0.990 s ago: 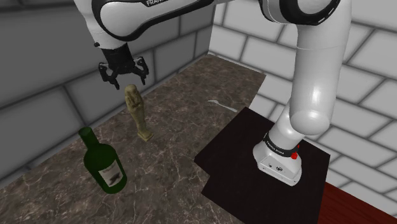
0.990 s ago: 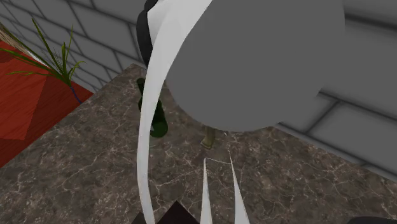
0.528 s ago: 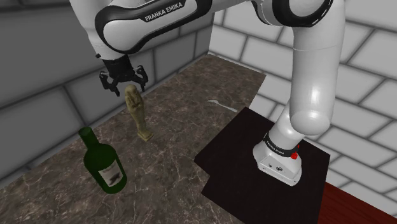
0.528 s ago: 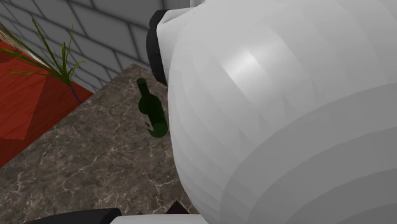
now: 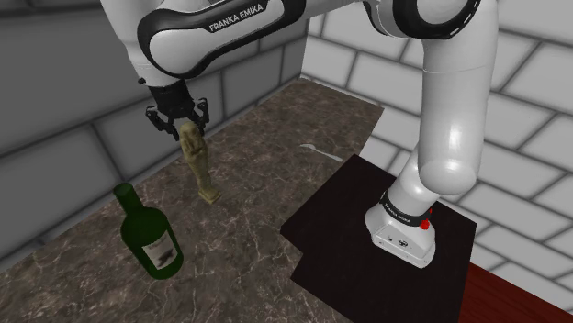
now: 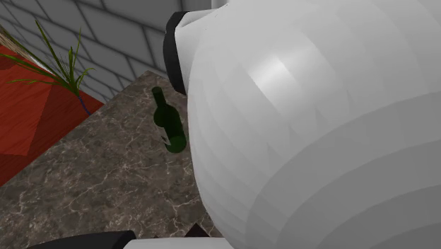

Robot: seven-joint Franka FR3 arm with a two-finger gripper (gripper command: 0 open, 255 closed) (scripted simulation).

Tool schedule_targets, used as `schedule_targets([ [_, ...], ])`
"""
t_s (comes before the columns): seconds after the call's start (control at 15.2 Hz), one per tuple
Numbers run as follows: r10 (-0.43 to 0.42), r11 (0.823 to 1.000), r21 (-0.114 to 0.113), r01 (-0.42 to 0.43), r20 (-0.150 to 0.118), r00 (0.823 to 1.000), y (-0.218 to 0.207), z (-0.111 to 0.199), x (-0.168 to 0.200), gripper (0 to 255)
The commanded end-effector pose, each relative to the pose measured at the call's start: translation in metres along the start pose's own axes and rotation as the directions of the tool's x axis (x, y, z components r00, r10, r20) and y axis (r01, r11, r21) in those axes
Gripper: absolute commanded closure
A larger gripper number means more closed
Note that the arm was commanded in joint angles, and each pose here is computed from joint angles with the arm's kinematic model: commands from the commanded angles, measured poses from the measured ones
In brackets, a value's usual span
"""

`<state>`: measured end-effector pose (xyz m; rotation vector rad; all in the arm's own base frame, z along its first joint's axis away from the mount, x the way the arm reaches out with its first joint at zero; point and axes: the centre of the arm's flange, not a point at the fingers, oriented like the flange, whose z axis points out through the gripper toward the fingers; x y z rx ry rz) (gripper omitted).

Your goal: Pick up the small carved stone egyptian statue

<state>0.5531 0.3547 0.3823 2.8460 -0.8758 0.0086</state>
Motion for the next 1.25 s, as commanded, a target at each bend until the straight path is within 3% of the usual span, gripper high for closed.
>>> schedule_targets([
  [0.0,0.000,1.000,-0.002,0.000,0.001,1.000,0.000,0.001,0.000,255],
  [1.19,0.000,1.000,-0.002,0.000,0.001,1.000,0.013,-0.078,0.003,255],
])
